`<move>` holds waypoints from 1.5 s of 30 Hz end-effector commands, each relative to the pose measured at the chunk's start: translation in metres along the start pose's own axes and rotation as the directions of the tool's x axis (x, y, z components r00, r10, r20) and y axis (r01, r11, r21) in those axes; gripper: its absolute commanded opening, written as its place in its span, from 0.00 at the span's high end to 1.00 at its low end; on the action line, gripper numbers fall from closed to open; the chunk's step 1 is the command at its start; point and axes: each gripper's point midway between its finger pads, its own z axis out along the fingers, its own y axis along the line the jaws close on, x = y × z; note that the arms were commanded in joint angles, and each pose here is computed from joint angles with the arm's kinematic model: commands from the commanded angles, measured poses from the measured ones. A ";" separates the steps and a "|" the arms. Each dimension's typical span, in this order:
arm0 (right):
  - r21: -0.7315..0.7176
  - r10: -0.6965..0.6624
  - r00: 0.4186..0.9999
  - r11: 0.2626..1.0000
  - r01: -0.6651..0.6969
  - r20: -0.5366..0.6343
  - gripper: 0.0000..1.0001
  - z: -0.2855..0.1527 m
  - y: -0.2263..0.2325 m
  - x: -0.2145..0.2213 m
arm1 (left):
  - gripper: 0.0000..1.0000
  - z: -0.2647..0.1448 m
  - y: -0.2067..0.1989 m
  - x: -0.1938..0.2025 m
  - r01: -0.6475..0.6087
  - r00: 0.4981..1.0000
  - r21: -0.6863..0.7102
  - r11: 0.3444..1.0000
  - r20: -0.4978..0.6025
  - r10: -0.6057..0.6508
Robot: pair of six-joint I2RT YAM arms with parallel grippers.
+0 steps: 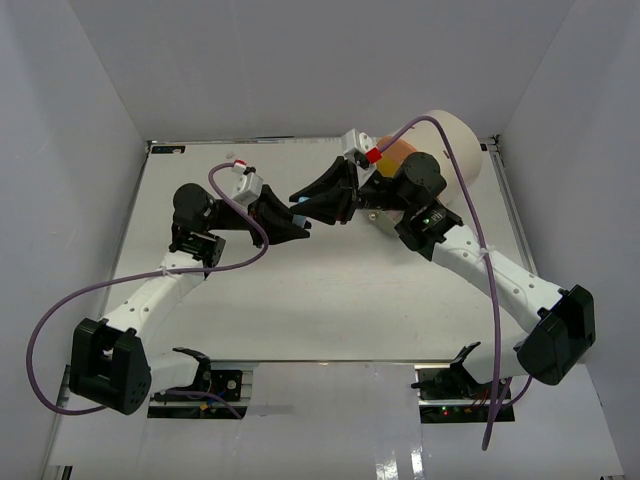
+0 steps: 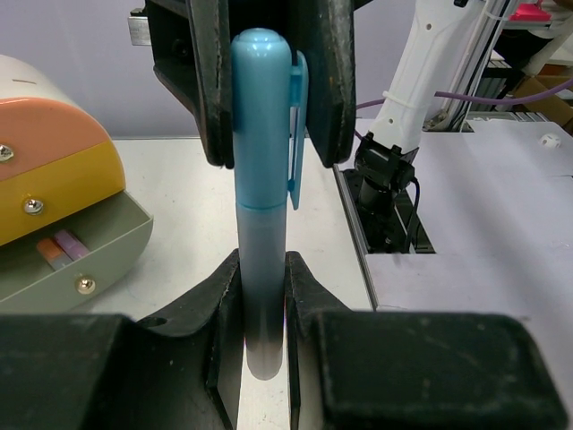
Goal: Sort the stationery into containers
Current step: Close the pen cap on the pen, then place the pen in the drawer.
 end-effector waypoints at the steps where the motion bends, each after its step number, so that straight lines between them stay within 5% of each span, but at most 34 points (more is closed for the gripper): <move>1: 0.018 0.296 0.917 0.953 -0.302 -0.268 0.92 -0.010 0.007 0.111 | 1.00 0.006 -0.011 -0.086 -0.320 0.939 -0.038 0.947 0.119 0.322; 16: 0.048 0.360 0.874 0.930 -0.365 -0.326 0.92 -0.014 0.008 0.145 | 1.00 0.006 -0.015 -0.103 -0.353 0.920 -0.065 0.933 0.156 0.359; 23: 0.025 0.301 0.915 0.952 -0.306 -0.268 0.92 -0.010 0.007 0.121 | 0.99 0.005 -0.007 -0.073 -0.248 0.960 -0.063 0.967 0.121 0.254; 34: 0.011 0.191 0.970 0.981 -0.191 -0.153 0.92 -0.001 0.000 0.080 | 0.81 0.001 -0.003 -0.012 -0.014 0.995 -0.069 0.998 0.098 0.021; 45: 0.100 0.143 0.983 0.986 -0.132 -0.112 0.92 -0.016 -0.021 0.061 | 0.46 -0.004 0.002 0.029 0.146 0.989 -0.124 0.981 0.033 -0.143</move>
